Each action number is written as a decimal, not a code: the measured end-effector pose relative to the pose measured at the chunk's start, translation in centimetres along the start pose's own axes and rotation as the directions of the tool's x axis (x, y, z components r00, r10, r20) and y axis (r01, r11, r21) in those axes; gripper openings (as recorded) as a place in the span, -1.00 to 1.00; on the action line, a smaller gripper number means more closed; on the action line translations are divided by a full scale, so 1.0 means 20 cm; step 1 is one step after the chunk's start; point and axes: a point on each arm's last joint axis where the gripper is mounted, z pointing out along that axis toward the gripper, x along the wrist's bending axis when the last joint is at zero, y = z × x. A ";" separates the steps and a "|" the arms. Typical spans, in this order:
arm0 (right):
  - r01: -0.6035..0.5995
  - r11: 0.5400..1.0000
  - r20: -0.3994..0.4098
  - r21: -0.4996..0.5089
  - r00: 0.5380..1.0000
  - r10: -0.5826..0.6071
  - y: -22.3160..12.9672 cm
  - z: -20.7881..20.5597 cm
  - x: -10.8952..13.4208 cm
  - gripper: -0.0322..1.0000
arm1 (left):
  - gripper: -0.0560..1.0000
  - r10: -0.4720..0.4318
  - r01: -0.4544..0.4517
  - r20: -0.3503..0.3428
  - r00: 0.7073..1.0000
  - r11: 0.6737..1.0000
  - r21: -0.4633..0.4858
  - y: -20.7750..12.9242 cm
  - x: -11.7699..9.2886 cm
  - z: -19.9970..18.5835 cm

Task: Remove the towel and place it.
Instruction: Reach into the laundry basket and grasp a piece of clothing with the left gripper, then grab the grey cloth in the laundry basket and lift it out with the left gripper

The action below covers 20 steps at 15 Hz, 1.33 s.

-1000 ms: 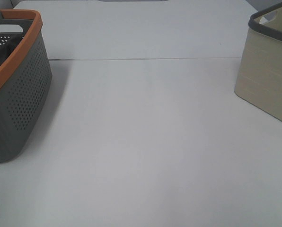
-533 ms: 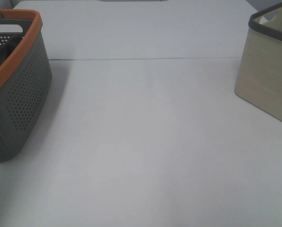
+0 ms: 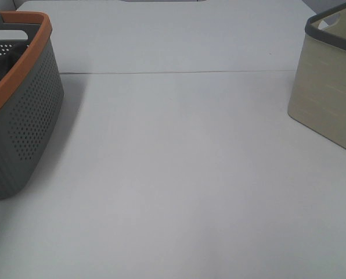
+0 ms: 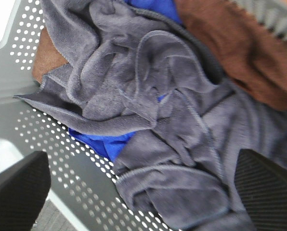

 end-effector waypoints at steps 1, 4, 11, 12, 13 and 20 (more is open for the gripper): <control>0.000 1.000 0.000 0.000 1.000 0.000 0.00 0.00 0.00 0.25 | 0.97 0.019 -0.019 -0.008 1.000 1.000 0.020 -0.01 0.03 0.12; 0.000 1.000 0.000 0.000 1.000 0.000 0.00 0.00 0.00 0.25 | 0.97 0.087 -0.086 -0.027 0.996 0.995 0.053 0.00 0.05 0.41; 0.000 1.000 0.000 0.000 1.000 0.000 0.00 0.00 0.00 0.25 | 0.70 0.141 -0.140 -0.032 0.990 0.990 0.027 0.01 0.00 0.78; 0.000 1.000 0.000 0.000 1.000 0.000 0.00 0.00 0.00 0.25 | 0.51 0.143 -0.142 -0.034 0.989 0.990 0.026 0.01 0.00 0.78; 0.000 1.000 0.000 0.000 1.000 0.000 0.00 0.00 0.00 0.25 | 0.25 0.143 -0.142 -0.041 0.989 0.990 0.021 0.02 0.00 0.78; 0.000 1.000 0.000 0.000 1.000 0.000 0.00 0.00 0.00 0.25 | -0.47 0.111 -0.111 -0.044 0.993 0.994 -0.003 0.03 0.00 0.78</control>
